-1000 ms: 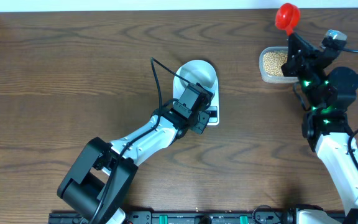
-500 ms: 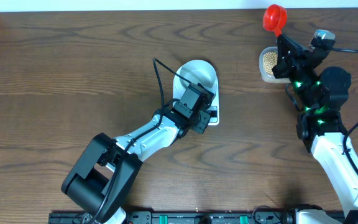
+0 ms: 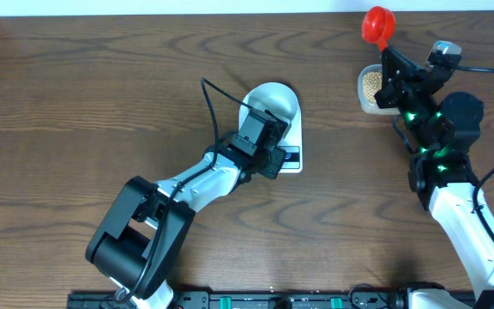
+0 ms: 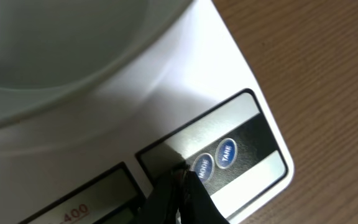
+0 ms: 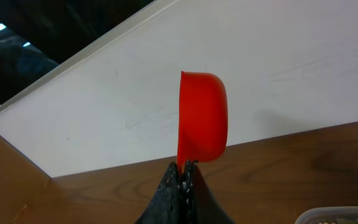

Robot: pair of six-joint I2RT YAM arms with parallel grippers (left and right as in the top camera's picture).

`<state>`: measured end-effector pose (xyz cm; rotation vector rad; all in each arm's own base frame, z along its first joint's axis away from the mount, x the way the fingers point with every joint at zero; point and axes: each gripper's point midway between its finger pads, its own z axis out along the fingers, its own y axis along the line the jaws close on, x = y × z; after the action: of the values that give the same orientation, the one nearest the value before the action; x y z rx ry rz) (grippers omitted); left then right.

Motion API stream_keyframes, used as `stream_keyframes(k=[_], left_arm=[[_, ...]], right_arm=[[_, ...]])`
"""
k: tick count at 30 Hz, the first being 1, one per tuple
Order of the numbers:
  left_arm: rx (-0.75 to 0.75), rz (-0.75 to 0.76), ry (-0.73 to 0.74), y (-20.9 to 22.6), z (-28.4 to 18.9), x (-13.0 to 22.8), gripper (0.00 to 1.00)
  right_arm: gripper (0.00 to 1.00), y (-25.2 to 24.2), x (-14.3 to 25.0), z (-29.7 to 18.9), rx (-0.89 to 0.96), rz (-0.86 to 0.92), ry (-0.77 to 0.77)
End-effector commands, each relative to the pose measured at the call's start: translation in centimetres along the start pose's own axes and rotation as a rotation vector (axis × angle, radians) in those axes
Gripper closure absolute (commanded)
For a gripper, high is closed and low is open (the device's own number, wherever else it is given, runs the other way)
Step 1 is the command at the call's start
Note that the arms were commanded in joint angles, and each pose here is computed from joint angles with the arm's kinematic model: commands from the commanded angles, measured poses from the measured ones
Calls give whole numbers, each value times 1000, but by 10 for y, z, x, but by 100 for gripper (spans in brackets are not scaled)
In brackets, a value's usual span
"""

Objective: Scoop item into bowl and weigh 50g on scale

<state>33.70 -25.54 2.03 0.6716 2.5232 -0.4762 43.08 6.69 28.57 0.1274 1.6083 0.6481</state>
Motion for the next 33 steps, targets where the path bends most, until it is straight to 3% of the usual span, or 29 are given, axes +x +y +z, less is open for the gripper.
stream_keyframes(k=[1,33], left_arm=[[14,26,10,-2,4,1,93],[41,58,61,-4,12,15,93]], right_arm=[[99,11,-7,4,-25,-27,-13],[99,9,1,4,-16,-45,16]])
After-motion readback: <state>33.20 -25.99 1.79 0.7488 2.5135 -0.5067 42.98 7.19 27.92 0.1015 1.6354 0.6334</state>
